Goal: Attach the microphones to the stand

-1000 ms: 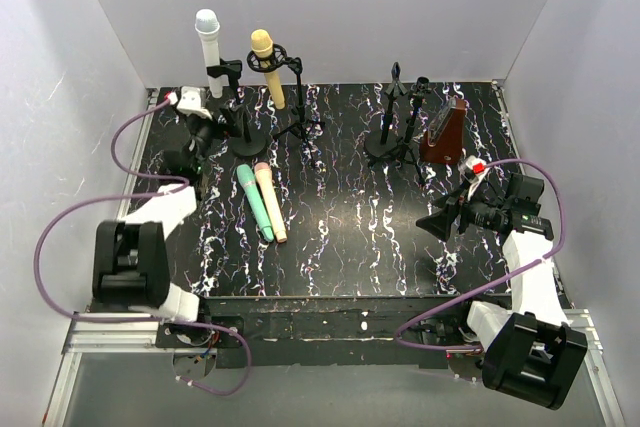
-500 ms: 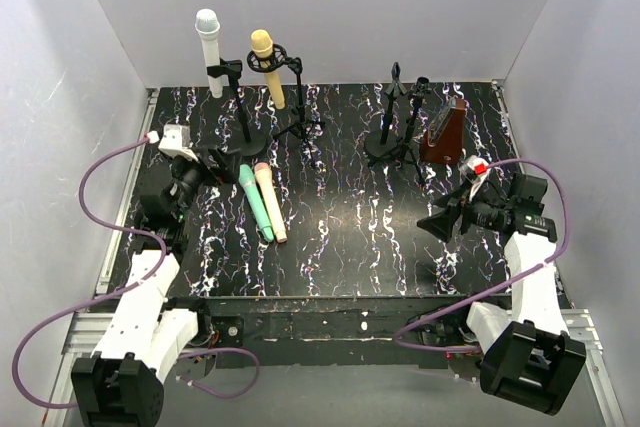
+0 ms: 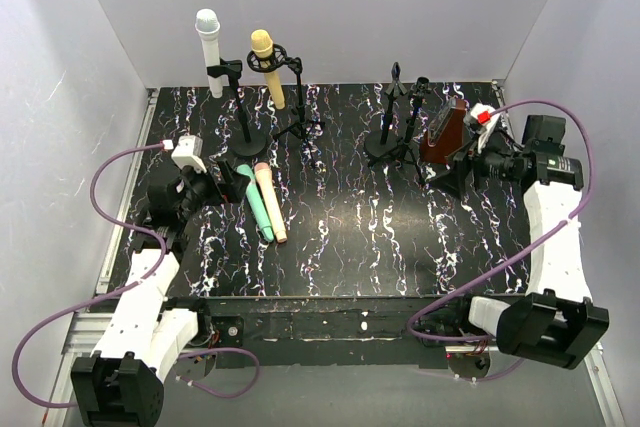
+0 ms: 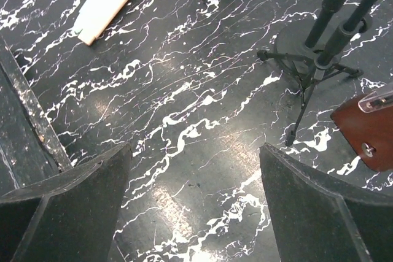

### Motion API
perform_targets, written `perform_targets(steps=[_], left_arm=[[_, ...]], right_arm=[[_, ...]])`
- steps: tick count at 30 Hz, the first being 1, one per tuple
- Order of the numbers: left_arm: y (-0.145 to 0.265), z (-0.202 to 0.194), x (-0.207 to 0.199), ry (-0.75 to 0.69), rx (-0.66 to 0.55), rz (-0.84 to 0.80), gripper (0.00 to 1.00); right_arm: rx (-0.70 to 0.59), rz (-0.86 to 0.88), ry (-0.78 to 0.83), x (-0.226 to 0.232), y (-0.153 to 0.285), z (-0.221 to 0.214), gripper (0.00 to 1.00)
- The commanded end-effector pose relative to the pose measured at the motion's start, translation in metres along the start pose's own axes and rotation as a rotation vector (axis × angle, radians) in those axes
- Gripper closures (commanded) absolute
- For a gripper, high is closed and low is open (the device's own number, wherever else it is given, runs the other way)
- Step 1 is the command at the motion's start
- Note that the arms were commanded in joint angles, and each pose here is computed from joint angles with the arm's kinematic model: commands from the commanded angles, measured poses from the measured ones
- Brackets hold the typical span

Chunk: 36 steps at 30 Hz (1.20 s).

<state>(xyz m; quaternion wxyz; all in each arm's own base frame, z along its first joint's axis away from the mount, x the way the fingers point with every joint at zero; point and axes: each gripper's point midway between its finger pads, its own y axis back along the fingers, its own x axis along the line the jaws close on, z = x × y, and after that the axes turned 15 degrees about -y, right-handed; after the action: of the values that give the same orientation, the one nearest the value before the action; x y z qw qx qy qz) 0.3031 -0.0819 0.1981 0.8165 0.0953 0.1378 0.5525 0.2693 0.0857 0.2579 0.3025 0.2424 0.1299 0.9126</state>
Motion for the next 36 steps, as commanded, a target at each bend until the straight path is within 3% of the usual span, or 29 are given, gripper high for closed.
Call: perform_targets(steps=[1, 6, 9, 14, 18, 24, 25, 28, 36], left_arm=[[0.010, 0.023, 0.003, -0.028, -0.048, 0.031, 0.02], [0.012, 0.023, 0.008, -0.033, -0.040, 0.062, 0.02], [0.013, 0.022, 0.010, -0.035, -0.034, 0.074, 0.02], [0.018, 0.028, 0.011, -0.049, -0.054, 0.091, 0.02], [0.021, 0.030, 0.013, -0.051, -0.071, 0.105, 0.02], [0.021, 0.031, 0.012, -0.060, -0.066, 0.102, 0.02], [0.022, 0.033, 0.012, -0.064, -0.075, 0.104, 0.02], [0.025, 0.034, 0.012, -0.069, -0.088, 0.106, 0.02], [0.023, 0.034, 0.011, -0.070, -0.083, 0.100, 0.02]], right_arm=[[0.037, 0.039, 0.071, 0.008, -0.001, 0.008, 0.09], [-0.021, 0.204, 0.111, 0.019, -0.014, 0.012, 0.09], [0.022, 0.205, 0.123, 0.014, -0.027, 0.010, 0.11], [0.027, 0.076, 0.168, -0.007, -0.047, 0.016, 0.11], [-0.068, -0.085, 0.138, -0.027, -0.057, 0.034, 0.10], [-0.134, -0.136, 0.120, -0.024, -0.071, 0.041, 0.10], [-0.146, -0.170, 0.116, -0.028, -0.074, 0.044, 0.06], [-0.175, -0.312, 0.056, -0.042, -0.079, 0.051, 0.04], [-0.290, -0.381, -0.001, -0.056, -0.087, 0.066, 0.04]])
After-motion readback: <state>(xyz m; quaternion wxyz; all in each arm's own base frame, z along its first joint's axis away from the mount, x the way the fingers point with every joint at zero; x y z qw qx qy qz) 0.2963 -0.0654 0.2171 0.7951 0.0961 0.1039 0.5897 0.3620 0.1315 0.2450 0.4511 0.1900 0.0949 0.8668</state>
